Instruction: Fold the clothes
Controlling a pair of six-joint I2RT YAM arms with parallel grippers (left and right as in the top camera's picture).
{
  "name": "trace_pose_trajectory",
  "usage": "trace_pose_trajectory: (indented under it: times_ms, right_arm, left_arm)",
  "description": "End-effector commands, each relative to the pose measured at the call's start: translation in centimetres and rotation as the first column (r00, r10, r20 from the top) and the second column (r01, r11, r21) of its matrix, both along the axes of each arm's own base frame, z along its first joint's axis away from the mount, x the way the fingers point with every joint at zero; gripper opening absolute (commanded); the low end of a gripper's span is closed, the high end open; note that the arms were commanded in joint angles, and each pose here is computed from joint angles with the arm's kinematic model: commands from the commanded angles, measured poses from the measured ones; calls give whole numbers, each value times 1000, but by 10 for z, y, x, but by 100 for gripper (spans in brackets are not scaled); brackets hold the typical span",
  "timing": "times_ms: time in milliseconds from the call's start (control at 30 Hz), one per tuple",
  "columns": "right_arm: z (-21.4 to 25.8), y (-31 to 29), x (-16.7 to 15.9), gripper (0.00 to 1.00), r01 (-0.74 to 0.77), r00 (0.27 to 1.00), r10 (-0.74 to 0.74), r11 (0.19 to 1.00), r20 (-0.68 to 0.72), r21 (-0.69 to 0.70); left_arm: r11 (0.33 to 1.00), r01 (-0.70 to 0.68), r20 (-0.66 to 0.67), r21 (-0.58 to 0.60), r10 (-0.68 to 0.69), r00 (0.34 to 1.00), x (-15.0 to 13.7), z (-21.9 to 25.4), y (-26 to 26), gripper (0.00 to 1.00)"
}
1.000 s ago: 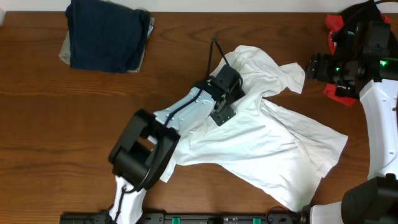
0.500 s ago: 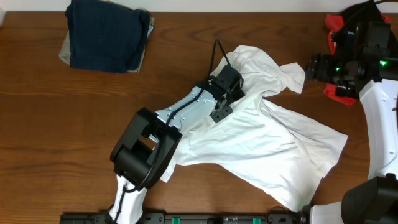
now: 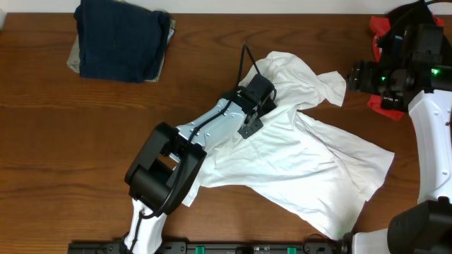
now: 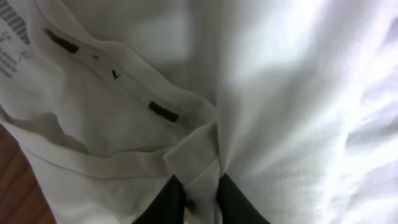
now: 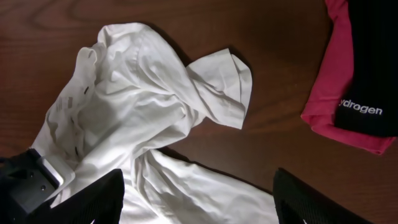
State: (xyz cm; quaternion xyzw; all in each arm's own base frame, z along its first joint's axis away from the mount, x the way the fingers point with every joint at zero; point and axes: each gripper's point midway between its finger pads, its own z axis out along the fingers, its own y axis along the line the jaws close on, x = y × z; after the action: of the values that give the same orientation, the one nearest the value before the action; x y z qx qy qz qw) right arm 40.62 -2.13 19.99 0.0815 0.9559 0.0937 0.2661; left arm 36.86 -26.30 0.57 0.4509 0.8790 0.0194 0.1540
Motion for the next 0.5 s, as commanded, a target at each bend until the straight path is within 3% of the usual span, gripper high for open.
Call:
trace_pose_trajectory:
  times_ms: [0,467]
  right_arm:
    - [-2,-1,-1,74,3,1000,-3,1000,-4,1]
    - [-2,-1,-2,74,3,1000,-3,1000,-5,2]
  left_arm:
    - [1000,-22,29,0,22,999,4,14,3,15]
    - [998,-60,41,-20,61,997,-4,50,11,13]
